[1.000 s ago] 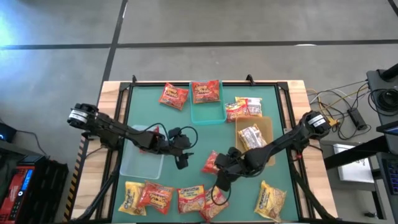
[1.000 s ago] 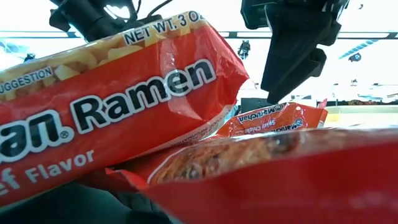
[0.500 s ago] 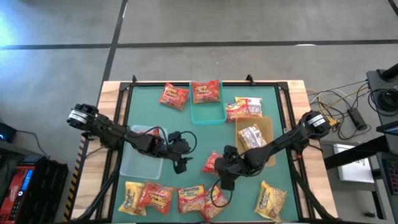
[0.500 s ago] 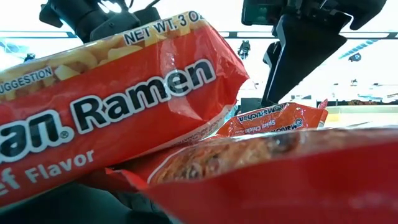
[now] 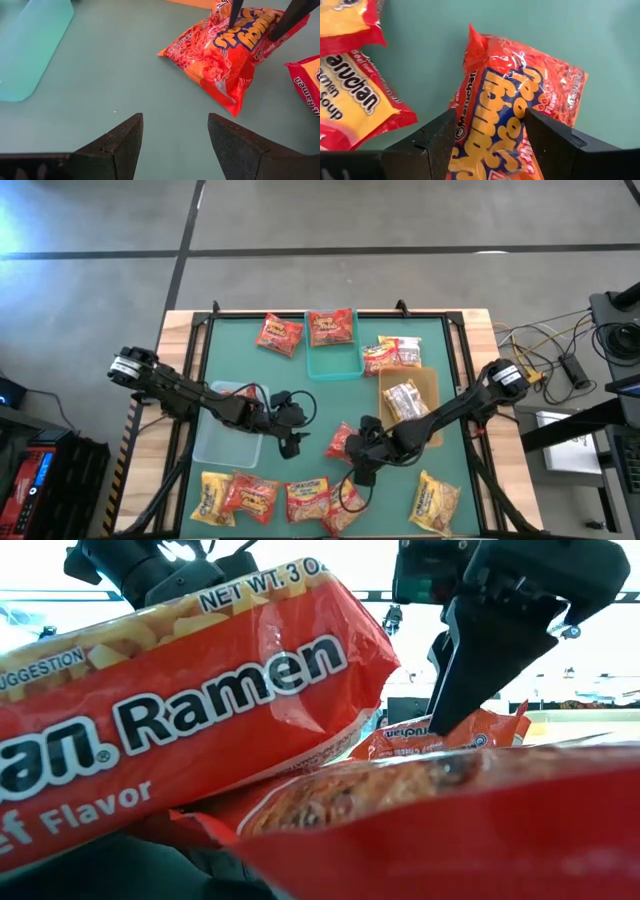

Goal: Sort Maruchan noodles
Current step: Move the orange noodle pack to the center of the table, then adjust the yellow bin

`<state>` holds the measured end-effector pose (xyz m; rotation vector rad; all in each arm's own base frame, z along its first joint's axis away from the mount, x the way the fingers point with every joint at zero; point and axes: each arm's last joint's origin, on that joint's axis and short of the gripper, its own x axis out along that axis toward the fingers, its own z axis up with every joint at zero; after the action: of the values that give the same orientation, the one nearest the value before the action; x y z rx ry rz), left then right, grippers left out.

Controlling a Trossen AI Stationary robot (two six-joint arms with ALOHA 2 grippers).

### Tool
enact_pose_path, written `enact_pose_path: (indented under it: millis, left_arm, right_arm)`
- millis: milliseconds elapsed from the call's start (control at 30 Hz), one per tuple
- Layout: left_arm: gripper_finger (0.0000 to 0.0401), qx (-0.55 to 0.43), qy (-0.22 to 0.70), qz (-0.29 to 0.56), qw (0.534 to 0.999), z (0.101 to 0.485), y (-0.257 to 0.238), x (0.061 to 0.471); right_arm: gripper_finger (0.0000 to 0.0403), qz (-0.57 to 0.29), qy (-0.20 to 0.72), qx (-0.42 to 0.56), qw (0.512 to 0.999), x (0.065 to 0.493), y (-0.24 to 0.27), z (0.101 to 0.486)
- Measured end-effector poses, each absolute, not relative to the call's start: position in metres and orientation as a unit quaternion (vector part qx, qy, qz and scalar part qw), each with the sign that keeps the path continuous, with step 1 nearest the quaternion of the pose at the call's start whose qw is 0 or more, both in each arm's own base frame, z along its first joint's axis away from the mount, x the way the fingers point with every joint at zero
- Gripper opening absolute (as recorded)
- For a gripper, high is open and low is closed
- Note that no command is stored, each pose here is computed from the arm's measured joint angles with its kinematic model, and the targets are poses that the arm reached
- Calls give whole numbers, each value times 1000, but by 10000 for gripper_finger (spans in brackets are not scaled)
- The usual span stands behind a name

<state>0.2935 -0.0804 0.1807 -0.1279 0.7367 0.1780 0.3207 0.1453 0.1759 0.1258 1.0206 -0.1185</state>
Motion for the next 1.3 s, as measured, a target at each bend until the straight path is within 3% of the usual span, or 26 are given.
enact_pose_path:
  millis: [233,533,733,933,1067,1300]
  left_arm:
    - [207,-58,360,85,927,181,-80,294]
    - [207,-57,355,84,929,181,-80,294]
    - [207,-56,354,84,930,182,-80,294]
    - [207,-43,356,80,930,181,-80,294]
    - [207,-43,358,80,929,181,-80,294]
    - [207,-43,356,80,930,181,-80,294]
  right_arm:
    - [224,-75,493,69,864,325,146,164]
    - [224,-243,415,220,849,334,124,163]
    - [224,-277,391,183,858,340,108,167]
    - [224,-249,405,151,867,340,105,202]
    - [224,-270,426,137,852,331,101,214]
    - [224,-386,465,156,781,308,87,206]
